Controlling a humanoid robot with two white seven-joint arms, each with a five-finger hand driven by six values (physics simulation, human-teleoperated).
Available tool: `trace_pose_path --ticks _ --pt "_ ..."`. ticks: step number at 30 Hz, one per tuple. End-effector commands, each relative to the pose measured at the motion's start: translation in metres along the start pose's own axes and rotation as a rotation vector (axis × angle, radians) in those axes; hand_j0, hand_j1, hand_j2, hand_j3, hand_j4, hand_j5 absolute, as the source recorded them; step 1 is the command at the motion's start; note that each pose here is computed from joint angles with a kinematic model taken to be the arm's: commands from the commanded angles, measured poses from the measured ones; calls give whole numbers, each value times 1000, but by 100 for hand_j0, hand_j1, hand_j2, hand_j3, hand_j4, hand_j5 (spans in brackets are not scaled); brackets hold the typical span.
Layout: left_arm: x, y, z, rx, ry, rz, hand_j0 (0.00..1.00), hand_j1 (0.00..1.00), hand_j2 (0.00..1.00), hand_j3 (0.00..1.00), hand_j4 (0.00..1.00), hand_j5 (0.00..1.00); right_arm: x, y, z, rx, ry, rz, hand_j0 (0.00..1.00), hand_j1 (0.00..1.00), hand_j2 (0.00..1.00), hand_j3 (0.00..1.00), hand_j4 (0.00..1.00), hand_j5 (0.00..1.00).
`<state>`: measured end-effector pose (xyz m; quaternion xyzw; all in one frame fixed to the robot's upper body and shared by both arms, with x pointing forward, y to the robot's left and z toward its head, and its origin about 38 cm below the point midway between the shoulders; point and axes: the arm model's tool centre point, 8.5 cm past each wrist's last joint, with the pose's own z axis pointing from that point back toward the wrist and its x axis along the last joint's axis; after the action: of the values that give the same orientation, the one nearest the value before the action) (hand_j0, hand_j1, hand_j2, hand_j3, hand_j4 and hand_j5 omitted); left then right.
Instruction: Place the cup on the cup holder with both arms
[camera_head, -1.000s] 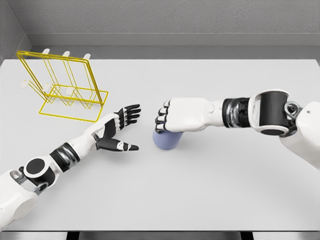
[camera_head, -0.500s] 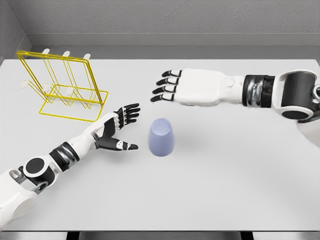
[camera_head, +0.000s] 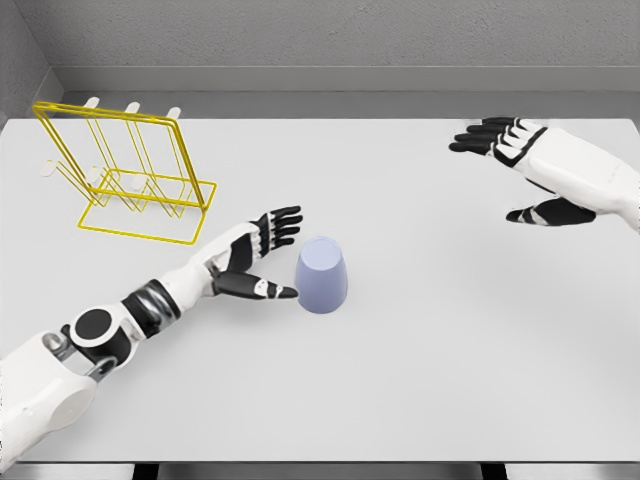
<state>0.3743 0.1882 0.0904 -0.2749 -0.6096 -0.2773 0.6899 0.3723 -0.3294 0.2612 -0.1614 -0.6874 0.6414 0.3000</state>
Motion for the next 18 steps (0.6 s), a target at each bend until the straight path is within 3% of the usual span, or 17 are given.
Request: trace_pose_path --ticks 1,3,16,18 --pt "-1 -6 -5 -11 4 14 100 100 100 100 100 100 -14 5 5 -33 31 -65 100 100 100 100 100 100" --pt "-2 -10 -7 -24 8 15 100 100 100 100 100 100 -21 0 20 -63 74 -62 100 100 100 100 100 100" --pt "-3 -26 -23 -60 1 30 100 100 100 100 100 100 -19 6 17 -70 68 -80 100 100 100 100 100 100" --pt "-9 -28 -26 -60 31 37 100 100 100 100 100 100 -19 6 17 -70 68 -80 100 100 100 100 100 100"
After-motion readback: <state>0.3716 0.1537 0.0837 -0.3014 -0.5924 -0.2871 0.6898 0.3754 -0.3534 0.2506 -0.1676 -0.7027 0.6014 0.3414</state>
